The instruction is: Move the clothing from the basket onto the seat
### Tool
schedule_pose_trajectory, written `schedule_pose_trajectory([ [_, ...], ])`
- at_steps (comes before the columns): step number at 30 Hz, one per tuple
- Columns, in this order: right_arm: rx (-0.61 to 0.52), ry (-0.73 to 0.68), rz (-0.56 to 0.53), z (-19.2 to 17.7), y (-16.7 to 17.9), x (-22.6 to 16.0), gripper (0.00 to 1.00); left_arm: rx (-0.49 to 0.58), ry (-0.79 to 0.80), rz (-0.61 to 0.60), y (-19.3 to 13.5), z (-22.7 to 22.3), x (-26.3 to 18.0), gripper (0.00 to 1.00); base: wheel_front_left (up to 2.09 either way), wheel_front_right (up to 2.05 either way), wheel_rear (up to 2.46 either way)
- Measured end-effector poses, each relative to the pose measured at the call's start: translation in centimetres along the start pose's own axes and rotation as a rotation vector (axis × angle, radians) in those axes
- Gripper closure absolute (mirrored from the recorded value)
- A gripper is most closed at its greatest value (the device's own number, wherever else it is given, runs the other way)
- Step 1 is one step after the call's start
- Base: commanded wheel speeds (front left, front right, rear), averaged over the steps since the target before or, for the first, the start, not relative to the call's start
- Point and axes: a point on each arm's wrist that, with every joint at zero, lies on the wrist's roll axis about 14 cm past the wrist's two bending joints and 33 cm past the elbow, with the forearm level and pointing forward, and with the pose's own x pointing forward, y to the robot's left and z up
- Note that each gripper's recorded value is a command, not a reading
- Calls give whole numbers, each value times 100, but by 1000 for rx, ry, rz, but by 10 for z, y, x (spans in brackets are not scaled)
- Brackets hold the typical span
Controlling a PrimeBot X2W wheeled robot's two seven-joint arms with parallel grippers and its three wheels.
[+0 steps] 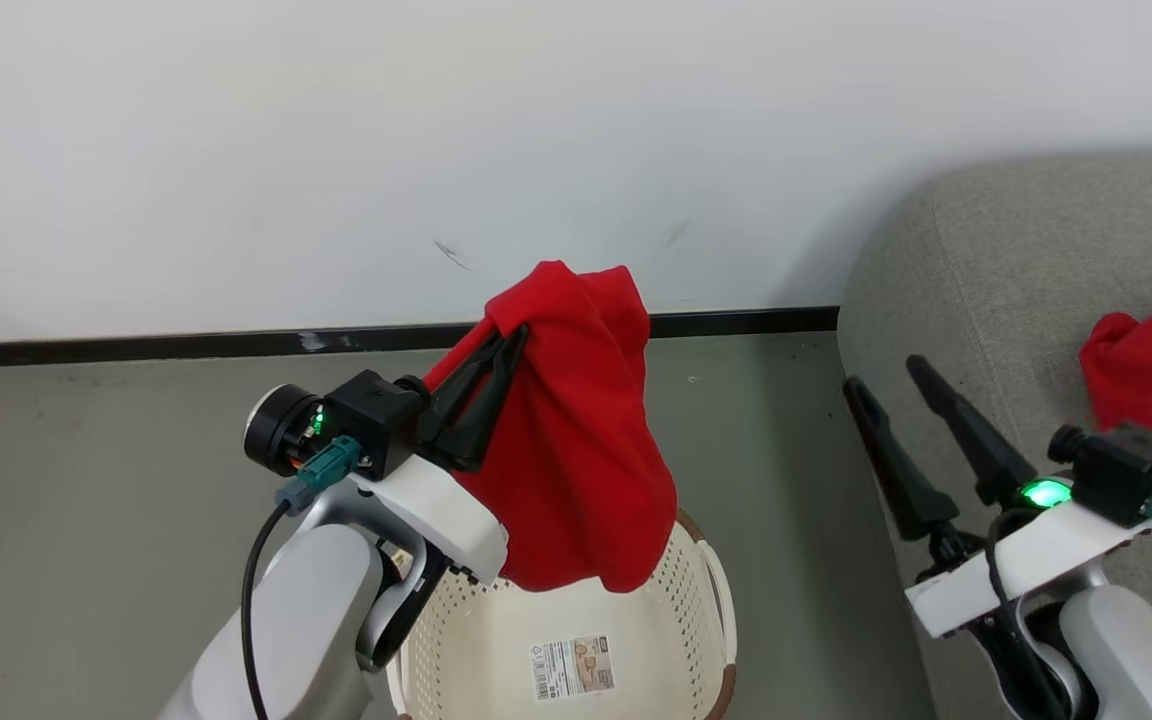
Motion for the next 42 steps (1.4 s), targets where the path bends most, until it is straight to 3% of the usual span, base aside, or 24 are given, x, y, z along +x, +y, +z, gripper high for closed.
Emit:
schedule_pose_trajectory([
  [11, 38, 121, 172, -38, 61, -11, 0, 4, -14, -69, -25, 16, -6, 100, 0, 0, 0],
  [25, 12, 124, 287, -40, 87, 11, 0, -18, 17, -144, -53, 13, -18, 100, 0, 0, 0],
  [42, 88, 235, 476, -71, 141, 7, 0, -12, 7, -195, -70, 17, -28, 100, 0, 0, 0],
])
